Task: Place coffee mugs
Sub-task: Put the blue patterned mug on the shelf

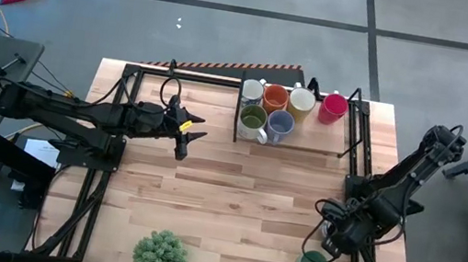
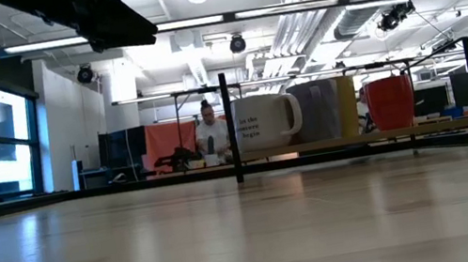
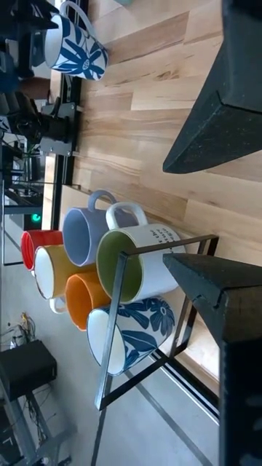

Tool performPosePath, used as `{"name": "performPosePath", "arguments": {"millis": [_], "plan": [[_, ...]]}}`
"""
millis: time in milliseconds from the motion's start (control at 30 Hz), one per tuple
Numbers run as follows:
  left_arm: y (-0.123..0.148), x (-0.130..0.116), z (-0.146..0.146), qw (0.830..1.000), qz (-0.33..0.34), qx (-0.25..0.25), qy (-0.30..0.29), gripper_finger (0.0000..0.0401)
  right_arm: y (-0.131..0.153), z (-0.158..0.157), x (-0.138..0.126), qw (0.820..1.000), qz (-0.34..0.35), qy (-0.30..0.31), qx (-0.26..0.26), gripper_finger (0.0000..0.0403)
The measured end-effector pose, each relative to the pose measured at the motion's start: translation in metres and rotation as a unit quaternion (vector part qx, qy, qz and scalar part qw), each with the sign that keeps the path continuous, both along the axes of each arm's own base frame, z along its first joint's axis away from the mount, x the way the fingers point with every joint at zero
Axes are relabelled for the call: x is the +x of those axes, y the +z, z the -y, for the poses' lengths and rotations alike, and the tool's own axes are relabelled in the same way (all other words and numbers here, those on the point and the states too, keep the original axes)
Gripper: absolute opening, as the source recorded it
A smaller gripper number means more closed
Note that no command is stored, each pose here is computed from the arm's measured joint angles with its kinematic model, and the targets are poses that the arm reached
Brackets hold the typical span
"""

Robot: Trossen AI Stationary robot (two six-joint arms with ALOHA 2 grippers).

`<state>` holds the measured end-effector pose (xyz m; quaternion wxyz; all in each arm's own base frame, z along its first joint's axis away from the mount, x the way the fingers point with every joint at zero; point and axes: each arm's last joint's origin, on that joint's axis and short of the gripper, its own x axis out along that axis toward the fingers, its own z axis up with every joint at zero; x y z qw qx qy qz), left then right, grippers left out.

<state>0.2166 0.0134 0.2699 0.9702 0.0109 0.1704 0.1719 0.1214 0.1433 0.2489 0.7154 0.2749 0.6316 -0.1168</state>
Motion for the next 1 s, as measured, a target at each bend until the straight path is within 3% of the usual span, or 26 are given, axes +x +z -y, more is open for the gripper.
{"name": "performPosePath", "arguments": {"millis": [500, 1000], "plan": [[0.000, 0.000, 0.000, 1.000, -0.001, 0.001, -0.001, 0.0180, -0.023, -0.010, 0.015, 0.997, -0.067, -0.014, -0.023, 0.0058], [0.000, 0.000, 0.000, 1.000, 0.000, 0.000, 0.000, 0.0180, -0.042, -0.010, 0.034, 0.993, -0.089, -0.049, -0.061, 0.0058]]}}
